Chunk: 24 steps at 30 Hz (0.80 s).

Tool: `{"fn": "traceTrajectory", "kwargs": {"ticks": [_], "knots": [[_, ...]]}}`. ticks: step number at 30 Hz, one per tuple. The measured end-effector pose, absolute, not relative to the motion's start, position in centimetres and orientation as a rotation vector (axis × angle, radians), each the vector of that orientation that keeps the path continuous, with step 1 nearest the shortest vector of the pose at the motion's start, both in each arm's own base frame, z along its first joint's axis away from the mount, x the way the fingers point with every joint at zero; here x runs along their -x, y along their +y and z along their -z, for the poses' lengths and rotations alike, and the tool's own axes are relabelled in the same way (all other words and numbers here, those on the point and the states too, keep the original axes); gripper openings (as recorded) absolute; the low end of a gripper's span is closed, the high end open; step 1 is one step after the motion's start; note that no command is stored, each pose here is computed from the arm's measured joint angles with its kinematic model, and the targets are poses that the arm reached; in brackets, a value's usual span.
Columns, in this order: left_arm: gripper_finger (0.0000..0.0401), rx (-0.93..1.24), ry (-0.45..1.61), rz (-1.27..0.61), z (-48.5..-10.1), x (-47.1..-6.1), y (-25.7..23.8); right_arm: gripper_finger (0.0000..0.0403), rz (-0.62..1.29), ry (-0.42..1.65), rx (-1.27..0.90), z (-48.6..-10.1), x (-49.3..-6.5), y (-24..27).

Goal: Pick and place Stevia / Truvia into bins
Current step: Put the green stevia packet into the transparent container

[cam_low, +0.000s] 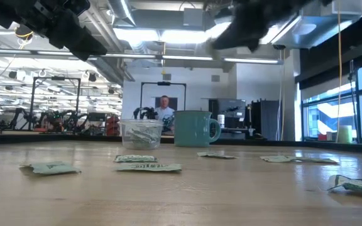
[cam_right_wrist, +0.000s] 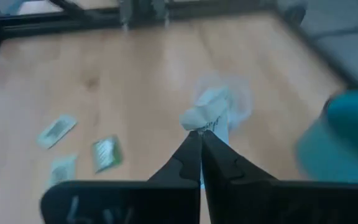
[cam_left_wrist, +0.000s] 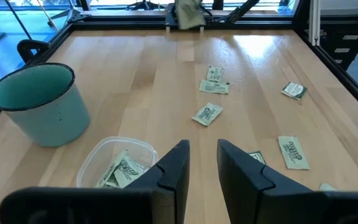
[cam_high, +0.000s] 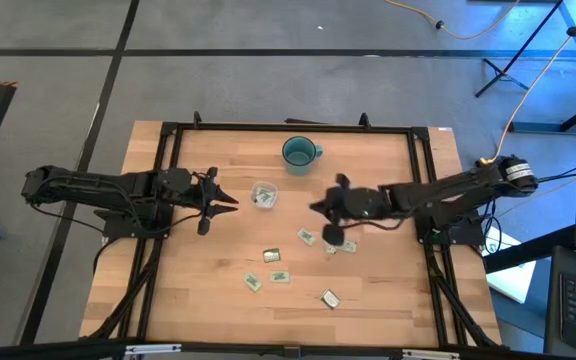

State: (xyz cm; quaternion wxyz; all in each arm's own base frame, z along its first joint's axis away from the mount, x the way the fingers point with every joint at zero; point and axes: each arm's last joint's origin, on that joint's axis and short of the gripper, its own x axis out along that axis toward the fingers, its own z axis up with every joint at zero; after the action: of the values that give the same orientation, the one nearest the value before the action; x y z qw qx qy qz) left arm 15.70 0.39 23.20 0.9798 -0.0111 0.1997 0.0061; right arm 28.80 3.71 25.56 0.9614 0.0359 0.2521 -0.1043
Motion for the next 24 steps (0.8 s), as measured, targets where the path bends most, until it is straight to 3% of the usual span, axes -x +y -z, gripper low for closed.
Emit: {"fn": "traceTrajectory", "kwargs": {"ticks": [7,15,24], "knots": [[0.0077,0.022,0.398,-0.012,-23.2,-15.7,0.4,0.0002,0.178,0.531,0.08,-25.8,-34.8,0.7],[0.0077,0.022,0.398,-0.012,-23.2,-15.7,0.4,0.0002,0.131,0.653,0.212,-22.4,-41.9,-2.1],[0.0077,0.022,0.399,-0.012,-23.2,-15.7,0.4,0.0003,0.141,0.783,0.235,-18.7,-45.2,-4.1]]}}
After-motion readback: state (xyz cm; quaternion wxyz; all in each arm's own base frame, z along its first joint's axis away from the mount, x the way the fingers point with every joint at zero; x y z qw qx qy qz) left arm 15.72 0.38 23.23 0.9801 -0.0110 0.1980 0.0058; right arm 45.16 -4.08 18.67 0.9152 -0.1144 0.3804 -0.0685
